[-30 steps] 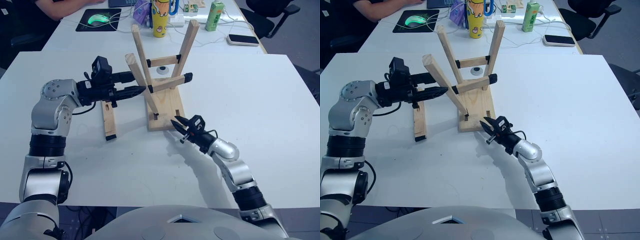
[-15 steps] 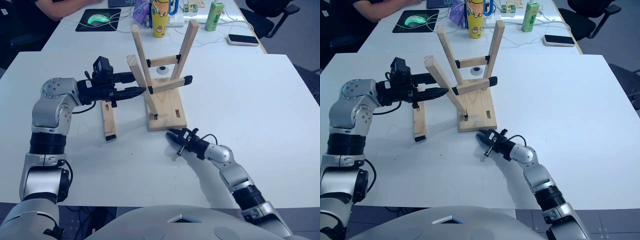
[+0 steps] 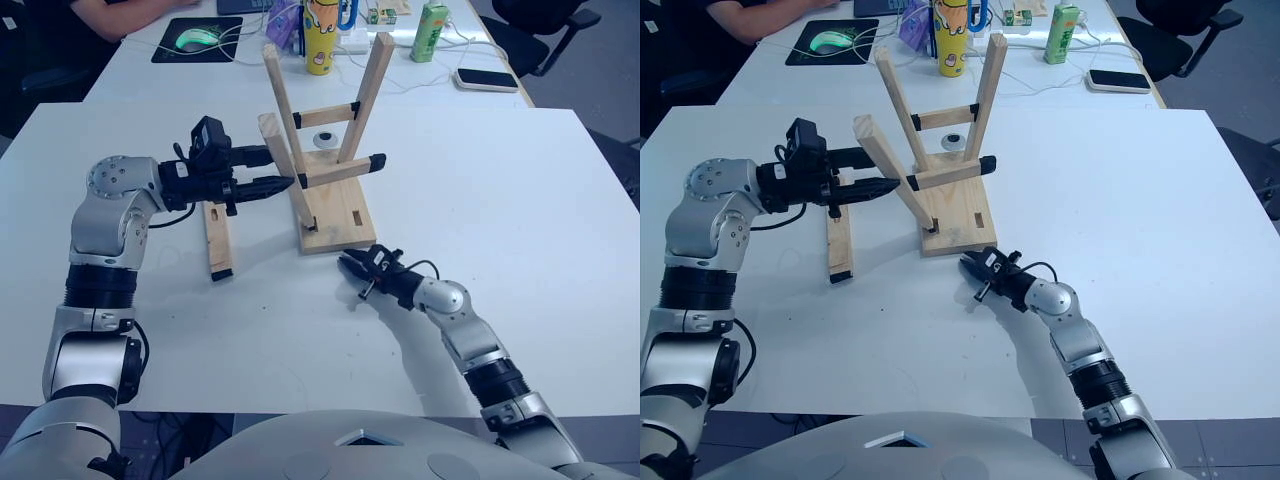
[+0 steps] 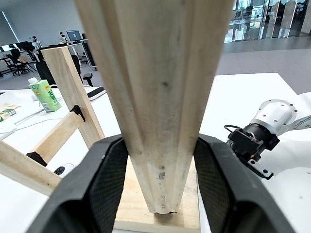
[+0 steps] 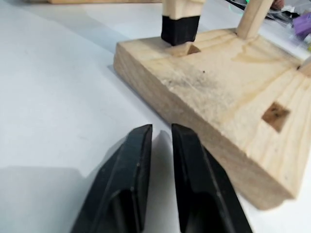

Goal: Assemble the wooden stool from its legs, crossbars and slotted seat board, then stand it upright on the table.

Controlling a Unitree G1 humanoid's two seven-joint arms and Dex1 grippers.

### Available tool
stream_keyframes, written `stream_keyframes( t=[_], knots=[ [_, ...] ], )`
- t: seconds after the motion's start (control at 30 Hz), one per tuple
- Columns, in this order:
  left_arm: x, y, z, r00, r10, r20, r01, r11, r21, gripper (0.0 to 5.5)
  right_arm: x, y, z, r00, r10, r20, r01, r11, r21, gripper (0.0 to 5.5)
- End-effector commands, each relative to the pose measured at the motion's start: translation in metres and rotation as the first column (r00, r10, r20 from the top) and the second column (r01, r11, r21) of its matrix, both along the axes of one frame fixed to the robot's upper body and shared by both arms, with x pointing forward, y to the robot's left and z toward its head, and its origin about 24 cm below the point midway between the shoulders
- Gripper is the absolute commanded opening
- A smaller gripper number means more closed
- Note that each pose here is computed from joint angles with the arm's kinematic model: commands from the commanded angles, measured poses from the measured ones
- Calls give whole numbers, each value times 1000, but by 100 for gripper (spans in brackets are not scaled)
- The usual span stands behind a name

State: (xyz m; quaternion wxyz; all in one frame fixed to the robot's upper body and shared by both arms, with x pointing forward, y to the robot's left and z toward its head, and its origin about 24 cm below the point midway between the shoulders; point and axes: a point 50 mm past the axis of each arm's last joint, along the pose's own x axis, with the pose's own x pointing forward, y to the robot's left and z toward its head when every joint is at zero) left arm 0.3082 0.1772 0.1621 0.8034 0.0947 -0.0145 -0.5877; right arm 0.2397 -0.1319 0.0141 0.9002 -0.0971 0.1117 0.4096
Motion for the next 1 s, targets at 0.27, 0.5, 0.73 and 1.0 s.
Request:
stream_keyframes(
  t=[0.27, 0.5, 0.73, 1.0],
  knots=[
    [8, -4, 3, 1000, -24, 18, 23, 999, 27, 206, 16, 11, 22, 969, -241, -60, 249, 932, 263, 76],
    [10, -7, 0, 999, -37, 16, 37, 999, 31, 206, 12, 26, -2, 954, -255, -156, 283, 940, 190, 76],
    [11, -10, -3, 998, -69, 10, 69, 996, 51, 206, 10, 25, -13, 946, -253, -203, 279, 954, 111, 76],
    [2, -12, -8, 994, -106, -5, 106, 991, 79, 206, 6, 22, -23, 938, -260, -229, 283, 956, 72, 76]
  ],
)
